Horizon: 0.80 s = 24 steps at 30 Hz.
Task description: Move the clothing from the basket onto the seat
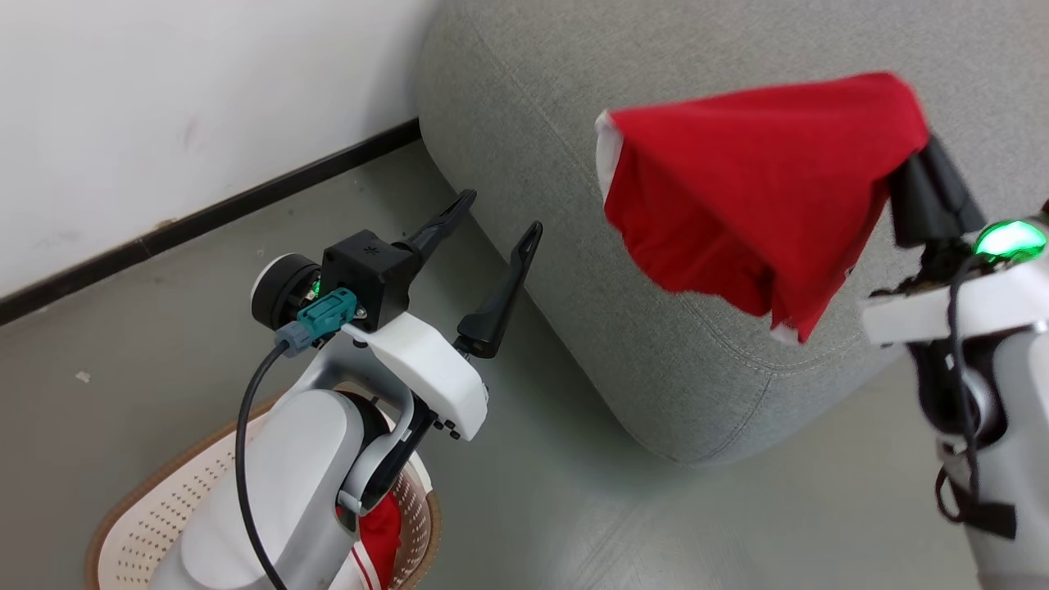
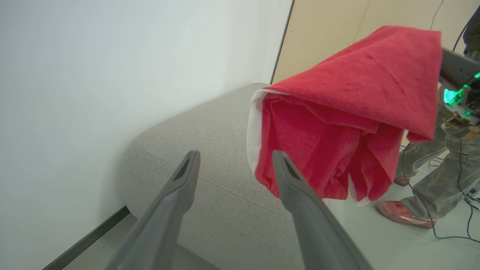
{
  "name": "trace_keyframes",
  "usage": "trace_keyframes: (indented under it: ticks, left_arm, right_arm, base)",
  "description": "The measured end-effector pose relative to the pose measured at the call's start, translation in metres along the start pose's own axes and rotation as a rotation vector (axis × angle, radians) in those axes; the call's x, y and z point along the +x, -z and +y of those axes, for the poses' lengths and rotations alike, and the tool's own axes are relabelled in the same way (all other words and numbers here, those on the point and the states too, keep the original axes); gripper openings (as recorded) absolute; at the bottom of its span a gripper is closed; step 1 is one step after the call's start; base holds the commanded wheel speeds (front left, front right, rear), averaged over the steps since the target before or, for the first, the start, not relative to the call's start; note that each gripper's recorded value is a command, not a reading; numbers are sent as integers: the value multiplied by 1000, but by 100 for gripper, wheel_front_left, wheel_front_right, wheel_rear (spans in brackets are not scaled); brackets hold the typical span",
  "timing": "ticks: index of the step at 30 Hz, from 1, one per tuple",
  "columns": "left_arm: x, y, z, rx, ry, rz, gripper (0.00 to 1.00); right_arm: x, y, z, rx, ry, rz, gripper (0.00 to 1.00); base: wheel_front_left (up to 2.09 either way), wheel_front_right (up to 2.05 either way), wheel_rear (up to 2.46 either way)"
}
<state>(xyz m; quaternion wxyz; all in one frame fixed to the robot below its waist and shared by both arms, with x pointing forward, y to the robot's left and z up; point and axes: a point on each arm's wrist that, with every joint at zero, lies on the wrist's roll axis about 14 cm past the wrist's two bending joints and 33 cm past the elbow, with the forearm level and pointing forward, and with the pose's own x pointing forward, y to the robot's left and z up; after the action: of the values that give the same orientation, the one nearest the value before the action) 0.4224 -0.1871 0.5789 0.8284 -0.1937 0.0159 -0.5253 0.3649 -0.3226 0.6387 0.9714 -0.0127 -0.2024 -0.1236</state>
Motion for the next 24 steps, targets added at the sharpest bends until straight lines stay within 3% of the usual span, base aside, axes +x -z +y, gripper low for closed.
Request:
trace_keyframes:
  ticks: [13, 24]
  left_arm:
    - [-7, 15, 30, -44, -62, 25, 100]
    - [-18, 30, 60, -89, -124, 39, 100]
  right_arm:
    - [68, -4, -24, -79, 19, -48, 0]
    - [125, 26, -20, -129, -32, 7, 0]
  base:
    - [0, 0, 0]
    - [0, 0, 0]
